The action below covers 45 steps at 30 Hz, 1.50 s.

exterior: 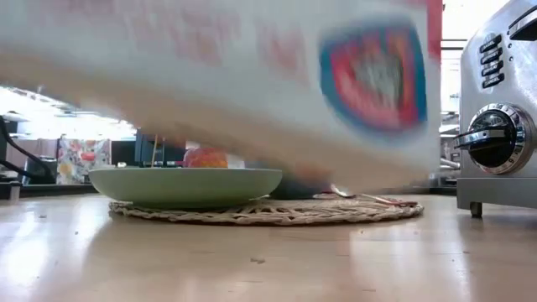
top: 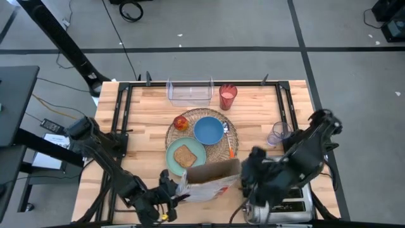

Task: Arrange a breakfast setting
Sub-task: Pour the cereal into the blue bowl

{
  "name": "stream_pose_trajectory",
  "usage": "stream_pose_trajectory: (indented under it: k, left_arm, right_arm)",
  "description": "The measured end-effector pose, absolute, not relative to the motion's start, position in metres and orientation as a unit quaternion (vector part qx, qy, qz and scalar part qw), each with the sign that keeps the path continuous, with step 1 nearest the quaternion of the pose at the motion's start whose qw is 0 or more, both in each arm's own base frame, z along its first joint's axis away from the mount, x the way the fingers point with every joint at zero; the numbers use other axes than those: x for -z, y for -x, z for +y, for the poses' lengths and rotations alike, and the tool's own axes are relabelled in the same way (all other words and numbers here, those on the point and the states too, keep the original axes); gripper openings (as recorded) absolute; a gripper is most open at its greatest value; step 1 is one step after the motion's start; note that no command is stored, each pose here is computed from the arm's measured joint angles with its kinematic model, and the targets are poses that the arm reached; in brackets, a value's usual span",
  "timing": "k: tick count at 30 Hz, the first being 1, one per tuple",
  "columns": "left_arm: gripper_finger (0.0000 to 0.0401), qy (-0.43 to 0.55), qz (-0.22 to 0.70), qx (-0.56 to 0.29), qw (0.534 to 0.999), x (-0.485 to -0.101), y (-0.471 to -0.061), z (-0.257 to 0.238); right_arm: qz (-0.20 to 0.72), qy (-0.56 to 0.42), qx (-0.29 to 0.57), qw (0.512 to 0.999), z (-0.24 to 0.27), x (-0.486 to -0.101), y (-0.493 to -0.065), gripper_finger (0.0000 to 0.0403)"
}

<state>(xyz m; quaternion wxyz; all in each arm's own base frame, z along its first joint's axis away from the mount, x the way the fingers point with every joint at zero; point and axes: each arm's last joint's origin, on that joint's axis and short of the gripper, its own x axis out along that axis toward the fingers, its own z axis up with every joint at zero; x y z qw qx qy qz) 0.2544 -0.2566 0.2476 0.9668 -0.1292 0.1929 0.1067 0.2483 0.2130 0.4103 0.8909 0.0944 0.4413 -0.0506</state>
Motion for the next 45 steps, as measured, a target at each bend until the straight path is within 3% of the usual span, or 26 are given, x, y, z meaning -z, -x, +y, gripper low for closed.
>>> stream_pose_trajectory:
  k: [10, 18, 25, 33, 45]
  left_arm:
    - [0.0139, 0.166, 0.122, -0.096, 0.974, -0.318, -0.235, -0.223]
    - [0.0115, 0.165, 0.074, -0.095, 0.979, -0.347, -0.232, -0.205]
    - [0.0113, 0.162, -0.015, -0.071, 0.984, -0.388, -0.221, -0.193]
    - [0.0112, 0.129, -0.093, -0.065, 0.985, -0.421, -0.207, -0.179]
    - [0.0112, 0.110, -0.176, -0.070, 0.976, -0.443, -0.201, -0.171]
  right_arm:
    - [0.364, -0.122, 0.117, 0.916, 0.177, -0.434, -0.205, 0.0362]
    - [0.333, -0.140, 0.144, 0.921, 0.178, -0.409, -0.193, 0.0362]
    - [0.321, -0.147, 0.086, 0.932, 0.198, -0.378, -0.209, 0.0367]
    - [0.197, -0.177, 0.022, 0.964, 0.186, -0.427, -0.223, 0.0384]
    - [0.103, -0.099, 0.063, 0.988, 0.155, -0.466, -0.212, 0.0382]
